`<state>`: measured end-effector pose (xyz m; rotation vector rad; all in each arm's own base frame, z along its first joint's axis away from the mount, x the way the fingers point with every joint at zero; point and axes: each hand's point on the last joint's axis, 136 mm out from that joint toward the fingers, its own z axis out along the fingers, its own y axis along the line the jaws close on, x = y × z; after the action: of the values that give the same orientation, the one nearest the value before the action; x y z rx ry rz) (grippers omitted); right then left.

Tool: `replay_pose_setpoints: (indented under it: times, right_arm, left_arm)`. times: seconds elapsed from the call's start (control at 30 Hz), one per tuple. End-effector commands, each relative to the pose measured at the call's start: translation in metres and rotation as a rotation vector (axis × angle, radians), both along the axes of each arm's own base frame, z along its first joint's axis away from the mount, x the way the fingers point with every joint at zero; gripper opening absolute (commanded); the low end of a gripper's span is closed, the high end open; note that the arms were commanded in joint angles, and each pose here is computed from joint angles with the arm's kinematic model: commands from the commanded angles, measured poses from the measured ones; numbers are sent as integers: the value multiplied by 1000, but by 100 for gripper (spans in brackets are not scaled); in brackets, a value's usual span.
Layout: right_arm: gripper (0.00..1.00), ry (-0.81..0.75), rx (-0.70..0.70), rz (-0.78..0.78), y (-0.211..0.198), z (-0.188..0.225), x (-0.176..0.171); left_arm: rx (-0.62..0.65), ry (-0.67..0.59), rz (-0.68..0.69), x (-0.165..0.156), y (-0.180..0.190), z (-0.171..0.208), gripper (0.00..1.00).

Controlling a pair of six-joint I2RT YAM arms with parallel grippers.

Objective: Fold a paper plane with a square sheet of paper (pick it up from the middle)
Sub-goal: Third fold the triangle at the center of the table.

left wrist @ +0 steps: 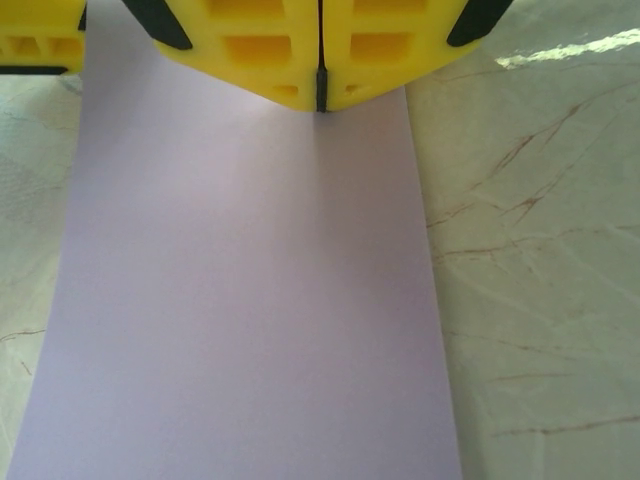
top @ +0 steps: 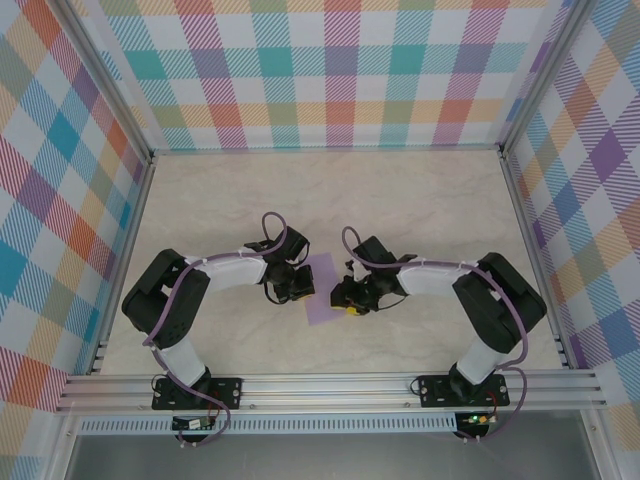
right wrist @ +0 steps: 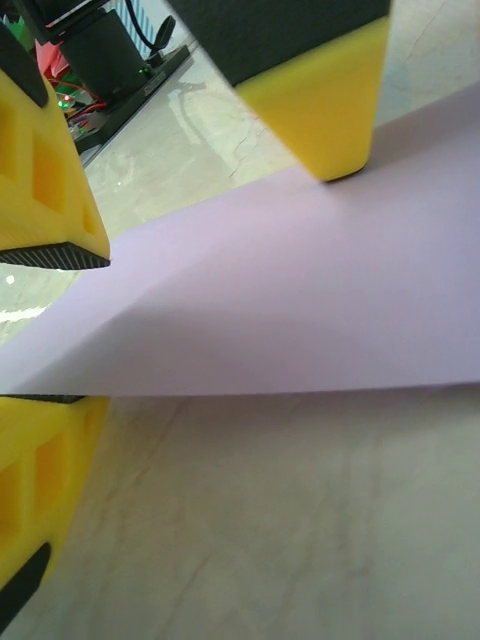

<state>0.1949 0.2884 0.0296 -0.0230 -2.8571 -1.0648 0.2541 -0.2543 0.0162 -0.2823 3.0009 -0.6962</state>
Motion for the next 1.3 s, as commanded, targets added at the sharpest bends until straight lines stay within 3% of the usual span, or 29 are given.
replay_pose_setpoints:
  times: [0.0, 0.4, 0.7, 1.03, 1.27]
  right_arm:
    - [32, 18, 35, -22, -1, 10, -5]
    - [5, 19, 52, -62, 4, 25, 1]
    - [4, -17, 91, -27, 41, 36, 21]
    - [4, 3, 42, -10, 50, 19, 24]
    - [5, 10, -3, -36, 46, 12, 27]
  left_arm:
    - [106, 39, -23, -13, 13, -28, 6]
    - [75, -3, -53, -6, 6, -15, 6]
    - [72, 2, -64, -7, 4, -15, 6]
    - [23, -162, -31, 28, 4, 41, 7]
    - [39, -132, -19, 37, 5, 24, 6]
